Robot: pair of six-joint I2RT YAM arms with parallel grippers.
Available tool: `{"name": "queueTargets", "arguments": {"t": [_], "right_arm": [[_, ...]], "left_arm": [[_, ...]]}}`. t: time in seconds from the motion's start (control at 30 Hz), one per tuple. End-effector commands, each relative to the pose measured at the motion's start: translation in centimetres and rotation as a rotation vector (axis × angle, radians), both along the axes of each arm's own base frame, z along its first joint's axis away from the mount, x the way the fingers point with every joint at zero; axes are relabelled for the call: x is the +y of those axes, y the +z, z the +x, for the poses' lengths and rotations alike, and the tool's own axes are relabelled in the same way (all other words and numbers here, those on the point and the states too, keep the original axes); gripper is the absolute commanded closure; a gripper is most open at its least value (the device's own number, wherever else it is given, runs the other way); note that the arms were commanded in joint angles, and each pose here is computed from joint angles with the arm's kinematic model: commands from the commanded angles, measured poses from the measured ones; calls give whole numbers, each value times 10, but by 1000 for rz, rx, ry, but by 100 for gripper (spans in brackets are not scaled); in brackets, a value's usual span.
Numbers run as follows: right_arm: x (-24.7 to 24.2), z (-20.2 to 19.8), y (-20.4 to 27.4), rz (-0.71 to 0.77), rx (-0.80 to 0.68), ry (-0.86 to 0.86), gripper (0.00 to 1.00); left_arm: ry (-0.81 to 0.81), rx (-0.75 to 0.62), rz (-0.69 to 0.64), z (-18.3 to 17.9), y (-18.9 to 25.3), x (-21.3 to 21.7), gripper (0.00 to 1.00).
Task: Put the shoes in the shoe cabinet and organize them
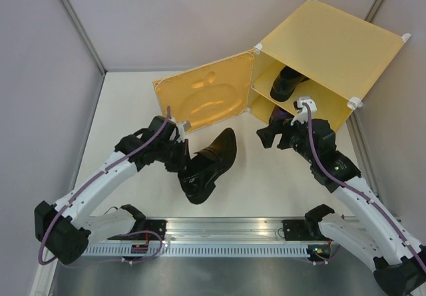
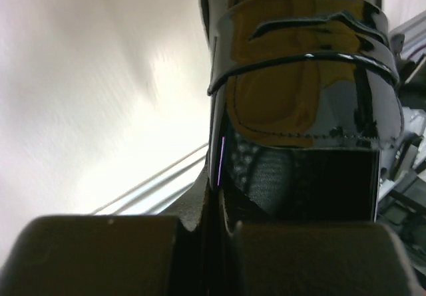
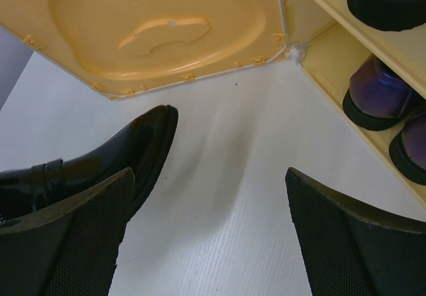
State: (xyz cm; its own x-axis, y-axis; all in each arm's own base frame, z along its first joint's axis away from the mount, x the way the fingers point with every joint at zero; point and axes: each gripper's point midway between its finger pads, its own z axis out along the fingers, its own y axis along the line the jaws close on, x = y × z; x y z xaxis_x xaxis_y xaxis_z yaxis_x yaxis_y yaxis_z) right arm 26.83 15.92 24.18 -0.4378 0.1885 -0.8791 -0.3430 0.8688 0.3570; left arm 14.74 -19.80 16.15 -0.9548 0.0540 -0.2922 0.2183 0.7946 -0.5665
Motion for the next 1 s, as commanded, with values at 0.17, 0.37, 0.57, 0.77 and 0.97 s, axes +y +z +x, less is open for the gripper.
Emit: {"name": "queueTargets", "arguments": {"t": [0.17, 0.37, 0.57, 0.77, 0.97], "right_arm": [[-21, -13, 34, 2, -59, -69, 2], [-35, -30, 31, -9, -28, -101, 2], [-40, -46, 10, -14, 34, -99, 2], [-39, -60, -17, -24, 107, -70, 2], [-27, -66, -38, 4, 194, -28, 2]], "left_arm": [[4, -367, 15, 83, 35, -93, 98], [3, -479, 197, 109, -17, -132, 98], [-31, -506, 346, 107, -72, -149, 96], [-12, -462, 332, 89, -81, -148, 37], [88, -508, 236, 84, -31, -127, 1]]}}
